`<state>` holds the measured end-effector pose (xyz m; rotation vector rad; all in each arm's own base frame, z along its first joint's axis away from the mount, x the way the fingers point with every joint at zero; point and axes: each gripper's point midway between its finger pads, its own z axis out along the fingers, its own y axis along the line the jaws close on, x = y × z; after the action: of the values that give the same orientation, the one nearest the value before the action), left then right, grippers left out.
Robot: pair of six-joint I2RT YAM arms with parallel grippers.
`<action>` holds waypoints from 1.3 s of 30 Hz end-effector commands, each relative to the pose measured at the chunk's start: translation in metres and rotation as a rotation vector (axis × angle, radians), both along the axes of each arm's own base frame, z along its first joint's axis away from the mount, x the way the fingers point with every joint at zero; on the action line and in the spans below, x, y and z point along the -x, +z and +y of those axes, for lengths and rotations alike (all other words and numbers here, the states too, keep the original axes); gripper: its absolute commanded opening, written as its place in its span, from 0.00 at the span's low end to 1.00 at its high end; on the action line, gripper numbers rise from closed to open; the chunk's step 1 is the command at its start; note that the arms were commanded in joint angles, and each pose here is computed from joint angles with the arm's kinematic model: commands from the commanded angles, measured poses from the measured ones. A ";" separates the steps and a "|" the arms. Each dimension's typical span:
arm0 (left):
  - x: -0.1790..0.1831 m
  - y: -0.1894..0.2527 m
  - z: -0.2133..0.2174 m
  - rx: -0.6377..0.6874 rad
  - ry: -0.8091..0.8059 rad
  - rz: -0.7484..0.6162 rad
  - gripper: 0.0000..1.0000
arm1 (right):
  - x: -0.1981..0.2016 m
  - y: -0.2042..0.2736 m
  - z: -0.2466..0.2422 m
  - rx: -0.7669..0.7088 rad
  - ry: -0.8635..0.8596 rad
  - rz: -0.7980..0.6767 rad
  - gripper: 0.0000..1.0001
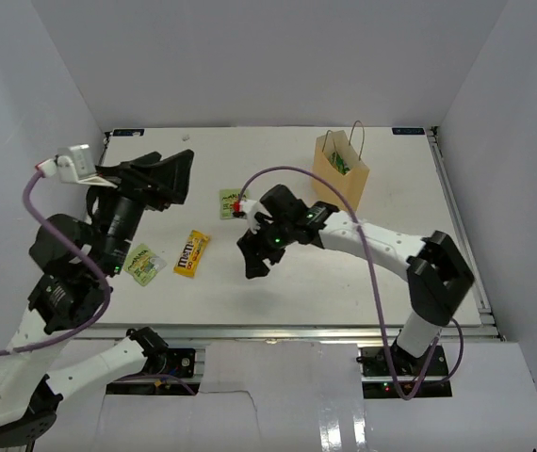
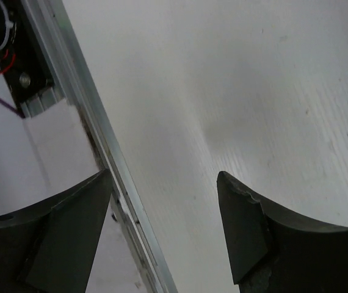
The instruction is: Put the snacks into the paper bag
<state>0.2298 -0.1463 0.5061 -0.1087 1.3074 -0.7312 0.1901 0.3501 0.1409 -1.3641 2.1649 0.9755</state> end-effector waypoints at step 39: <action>0.035 -0.078 0.019 0.076 -0.045 0.369 0.98 | -0.076 -0.139 0.192 0.052 -0.704 -0.075 0.47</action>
<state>0.2003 -0.1287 0.4359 -0.2841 1.6149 -0.8109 0.2601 0.5641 0.0365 -0.4896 2.3326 0.7167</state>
